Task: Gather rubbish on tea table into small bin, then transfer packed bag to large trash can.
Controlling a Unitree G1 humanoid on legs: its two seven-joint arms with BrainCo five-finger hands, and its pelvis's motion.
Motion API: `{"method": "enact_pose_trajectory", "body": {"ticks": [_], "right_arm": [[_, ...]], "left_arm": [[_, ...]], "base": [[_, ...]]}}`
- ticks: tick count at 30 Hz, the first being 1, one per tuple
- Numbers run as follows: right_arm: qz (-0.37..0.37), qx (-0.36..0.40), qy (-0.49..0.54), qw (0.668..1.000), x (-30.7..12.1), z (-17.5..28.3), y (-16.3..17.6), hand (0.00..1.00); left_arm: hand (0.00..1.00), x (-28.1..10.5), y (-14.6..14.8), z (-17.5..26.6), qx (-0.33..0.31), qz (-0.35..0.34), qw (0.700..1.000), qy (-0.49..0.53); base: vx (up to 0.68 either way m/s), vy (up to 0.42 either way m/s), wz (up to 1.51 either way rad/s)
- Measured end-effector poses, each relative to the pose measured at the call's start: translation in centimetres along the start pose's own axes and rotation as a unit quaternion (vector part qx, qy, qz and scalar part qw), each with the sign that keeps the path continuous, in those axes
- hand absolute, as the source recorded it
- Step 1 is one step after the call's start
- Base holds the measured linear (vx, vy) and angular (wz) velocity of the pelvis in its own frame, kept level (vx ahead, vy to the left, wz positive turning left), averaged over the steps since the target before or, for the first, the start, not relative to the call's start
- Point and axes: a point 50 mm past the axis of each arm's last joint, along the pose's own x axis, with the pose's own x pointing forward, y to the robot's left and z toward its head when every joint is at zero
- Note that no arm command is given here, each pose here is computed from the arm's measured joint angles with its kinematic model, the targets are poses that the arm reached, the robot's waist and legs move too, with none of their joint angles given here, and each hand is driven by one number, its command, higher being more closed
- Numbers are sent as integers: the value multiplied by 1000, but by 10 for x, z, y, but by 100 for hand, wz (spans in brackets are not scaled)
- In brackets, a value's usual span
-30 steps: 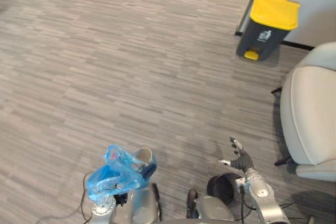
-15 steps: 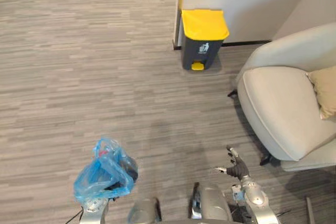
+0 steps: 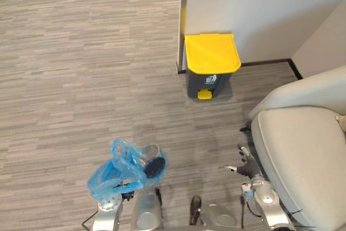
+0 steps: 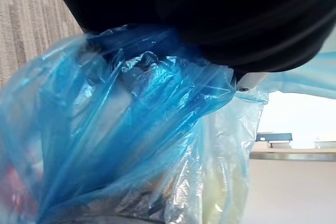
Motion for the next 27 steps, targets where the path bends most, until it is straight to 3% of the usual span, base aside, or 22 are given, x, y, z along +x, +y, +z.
{"method": "enact_pose_trajectory", "body": {"ticks": [8, 15, 21, 27], "right_arm": [[17, -1, 19, 1000, -3, -7, 16, 0], [31, -10, 41, 999, -10, -19, 21, 0], [-2, -2, 60, 998, -12, -26, 6, 0], [-16, 45, 37, 998, -12, -15, 13, 0]], "left_arm": [[100, -5, 10, -4, 15, 9, 1000, 8], [100, -2, 23, 0, 28, 30, 999, 0], [100, -2, 10, -3, 6, 21, 1000, 7], [100, 2, 4, 3, 5, 13, 1000, -6]], "base": [[489, 192, -26], [475, -70, 16], [398, -64, 17], [180, 165, -2]]}}
